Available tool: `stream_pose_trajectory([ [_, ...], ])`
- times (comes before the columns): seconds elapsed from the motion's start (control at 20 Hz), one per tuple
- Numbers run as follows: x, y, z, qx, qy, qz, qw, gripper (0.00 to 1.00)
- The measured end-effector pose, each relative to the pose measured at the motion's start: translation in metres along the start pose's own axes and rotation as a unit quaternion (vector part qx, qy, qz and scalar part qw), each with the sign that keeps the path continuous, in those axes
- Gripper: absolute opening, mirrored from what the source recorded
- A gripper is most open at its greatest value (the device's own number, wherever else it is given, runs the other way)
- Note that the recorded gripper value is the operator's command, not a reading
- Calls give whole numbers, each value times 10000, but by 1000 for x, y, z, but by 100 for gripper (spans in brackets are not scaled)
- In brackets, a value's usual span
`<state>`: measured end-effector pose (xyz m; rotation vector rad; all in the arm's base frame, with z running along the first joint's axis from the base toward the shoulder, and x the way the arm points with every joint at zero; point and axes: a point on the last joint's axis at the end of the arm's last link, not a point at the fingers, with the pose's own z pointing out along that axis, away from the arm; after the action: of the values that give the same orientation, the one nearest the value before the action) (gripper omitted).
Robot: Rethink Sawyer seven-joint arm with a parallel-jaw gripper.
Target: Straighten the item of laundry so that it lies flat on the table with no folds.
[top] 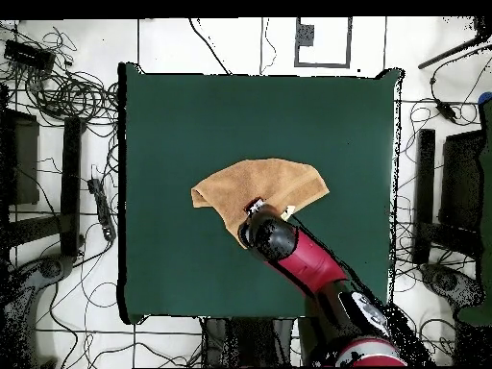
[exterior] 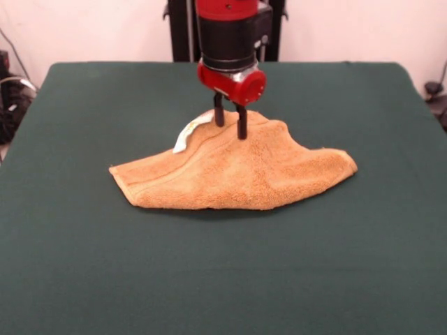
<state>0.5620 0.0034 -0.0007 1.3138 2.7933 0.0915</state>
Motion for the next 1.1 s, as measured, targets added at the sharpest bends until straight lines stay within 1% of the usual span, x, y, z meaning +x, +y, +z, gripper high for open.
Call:
stream_pose_trajectory([
  [0.05,2,-1,5,16,-22,-10,10000,100],
  [0.2,7,-2,11,43,-11,-33,10000,100],
  [0.35,19,-4,17,167,6,-124,9998,100],
  [0.6,41,-8,21,469,-27,-359,9982,100],
  [0.65,49,-8,21,557,-2,-442,9975,100],
  [0.8,61,-11,20,711,81,-557,9959,100],
  [0.85,67,-14,19,812,172,-602,9947,100],
  [1.0,70,-16,17,880,253,-606,9940,100],
  [1.1,67,-20,17,905,278,-562,9939,100],
])
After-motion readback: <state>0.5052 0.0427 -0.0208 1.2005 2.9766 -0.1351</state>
